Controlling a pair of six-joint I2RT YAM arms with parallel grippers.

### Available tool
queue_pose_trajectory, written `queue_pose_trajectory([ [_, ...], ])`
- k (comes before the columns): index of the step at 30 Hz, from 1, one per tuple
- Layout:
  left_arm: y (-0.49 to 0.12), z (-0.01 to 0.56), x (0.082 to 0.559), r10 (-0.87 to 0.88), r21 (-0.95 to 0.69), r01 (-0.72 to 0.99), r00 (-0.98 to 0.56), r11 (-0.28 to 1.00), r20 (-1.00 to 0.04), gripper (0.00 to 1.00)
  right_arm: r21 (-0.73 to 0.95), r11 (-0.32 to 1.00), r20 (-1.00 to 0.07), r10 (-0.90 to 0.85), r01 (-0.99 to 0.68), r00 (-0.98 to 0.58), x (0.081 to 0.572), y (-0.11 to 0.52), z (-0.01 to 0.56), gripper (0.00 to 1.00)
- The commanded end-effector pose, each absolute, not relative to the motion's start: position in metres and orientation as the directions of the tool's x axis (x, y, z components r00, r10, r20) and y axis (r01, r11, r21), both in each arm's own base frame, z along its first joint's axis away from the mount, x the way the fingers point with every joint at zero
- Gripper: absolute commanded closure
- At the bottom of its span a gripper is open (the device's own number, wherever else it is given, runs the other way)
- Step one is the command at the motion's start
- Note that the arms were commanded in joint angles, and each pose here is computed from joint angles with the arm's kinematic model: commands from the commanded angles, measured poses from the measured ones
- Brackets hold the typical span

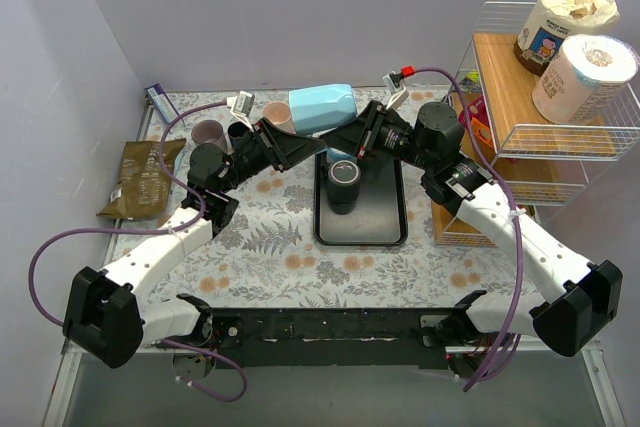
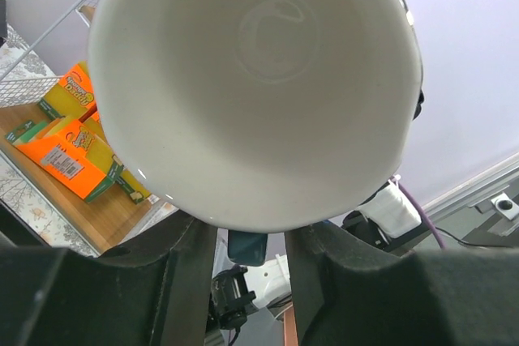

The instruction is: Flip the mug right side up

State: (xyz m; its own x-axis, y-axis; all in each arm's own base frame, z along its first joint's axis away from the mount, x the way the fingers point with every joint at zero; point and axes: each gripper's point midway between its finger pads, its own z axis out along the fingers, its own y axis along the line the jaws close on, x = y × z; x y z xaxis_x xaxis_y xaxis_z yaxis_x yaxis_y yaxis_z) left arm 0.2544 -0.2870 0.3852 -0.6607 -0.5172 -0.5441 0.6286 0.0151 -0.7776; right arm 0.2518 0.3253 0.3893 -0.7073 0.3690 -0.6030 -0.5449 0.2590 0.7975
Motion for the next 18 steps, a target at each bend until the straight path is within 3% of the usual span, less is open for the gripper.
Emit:
queue_pose_trajectory([
  [1, -0.2891, 0.3913, 0.2320, -0.435, -0.724, 0.690, -0.648, 0.014, -0.626, 0.66, 0.713, 0.184, -0.675, 0.439, -0.676, -0.593, 0.2413, 0.3170, 0.4459, 0.99],
  [8, -0.2890, 0.3897, 0.2314, -0.410, -0.708, 0.705, -0.631, 0.053, -0.659, 0.69, 0.700, 0.168, -0.690, 0.408, -0.694, -0.597, 0.2360, 0.3197, 0.4481, 0.99],
  [18, -0.2877, 0.3835, 0.2361, -0.395, -0.711, 0.694, -0.625, 0.115, -0.674, 0.87, 0.664, 0.176, -0.728, 0.377, -0.727, -0.573, 0.2342, 0.3216, 0.4471, 0.99],
])
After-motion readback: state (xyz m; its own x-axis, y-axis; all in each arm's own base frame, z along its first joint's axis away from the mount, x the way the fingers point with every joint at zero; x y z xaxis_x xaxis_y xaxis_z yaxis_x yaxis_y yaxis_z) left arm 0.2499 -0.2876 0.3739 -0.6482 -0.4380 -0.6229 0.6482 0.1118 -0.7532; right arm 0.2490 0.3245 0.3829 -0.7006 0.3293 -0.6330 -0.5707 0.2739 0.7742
